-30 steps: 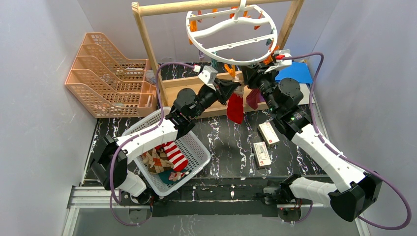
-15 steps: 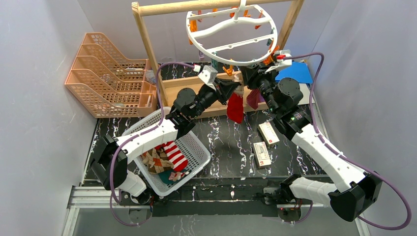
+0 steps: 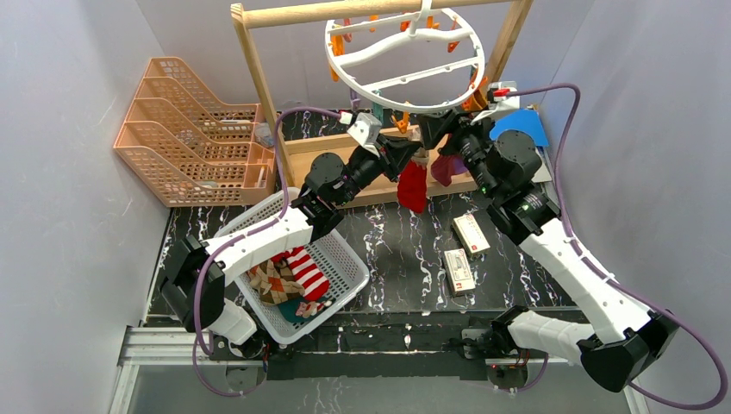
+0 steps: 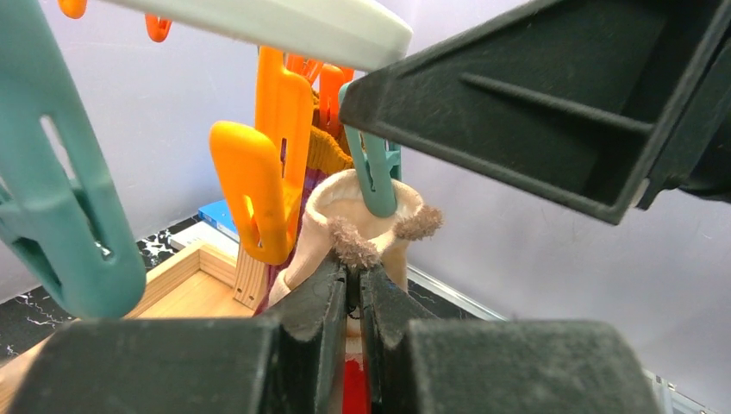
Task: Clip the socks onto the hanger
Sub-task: Open the clamp at the hanger, then clamp the sock onto the hanger.
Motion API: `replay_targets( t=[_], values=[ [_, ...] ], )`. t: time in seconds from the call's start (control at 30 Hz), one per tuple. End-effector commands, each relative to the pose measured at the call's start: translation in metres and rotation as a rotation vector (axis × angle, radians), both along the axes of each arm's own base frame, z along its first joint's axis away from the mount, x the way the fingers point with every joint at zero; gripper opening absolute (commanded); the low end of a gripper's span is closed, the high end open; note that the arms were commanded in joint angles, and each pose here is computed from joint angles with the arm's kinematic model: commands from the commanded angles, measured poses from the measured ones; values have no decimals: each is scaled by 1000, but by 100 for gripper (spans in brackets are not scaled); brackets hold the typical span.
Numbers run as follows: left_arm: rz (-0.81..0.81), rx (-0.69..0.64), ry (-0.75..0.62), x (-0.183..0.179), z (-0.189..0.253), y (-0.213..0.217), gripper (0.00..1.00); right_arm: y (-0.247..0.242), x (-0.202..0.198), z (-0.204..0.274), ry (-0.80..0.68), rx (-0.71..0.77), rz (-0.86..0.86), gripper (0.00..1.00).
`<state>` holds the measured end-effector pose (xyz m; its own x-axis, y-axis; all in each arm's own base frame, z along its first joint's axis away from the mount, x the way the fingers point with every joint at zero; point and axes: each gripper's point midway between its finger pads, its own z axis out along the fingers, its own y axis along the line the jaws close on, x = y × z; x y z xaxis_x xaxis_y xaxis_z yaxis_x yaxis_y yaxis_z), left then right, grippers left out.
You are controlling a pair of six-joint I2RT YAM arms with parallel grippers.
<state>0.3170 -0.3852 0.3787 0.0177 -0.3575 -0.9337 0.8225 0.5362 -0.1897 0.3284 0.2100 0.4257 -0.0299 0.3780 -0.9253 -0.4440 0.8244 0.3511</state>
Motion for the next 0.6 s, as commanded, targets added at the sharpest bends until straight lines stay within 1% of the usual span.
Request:
replay_targets(
  t=[0.0, 0.17, 0.33, 0.43, 0.57],
  values=[
    [-1, -64, -65, -6, 35, 4, 0, -12, -13, 35, -30, 39, -10, 70],
    [-3, -63, -64, -6, 34, 3, 0, -17, -14, 34, 7, 24, -32, 72],
    [-3, -61, -66, -6, 33, 3, 0, -21, -12, 31, 42, 3, -57, 69],
    [-5, -61, -65, -6, 33, 3, 0, -22, -10, 33, 49, -1, -69, 66],
    [-3, -62, -65, -6, 34, 4, 0, -19, -9, 39, 42, -18, -55, 66]
  ],
)
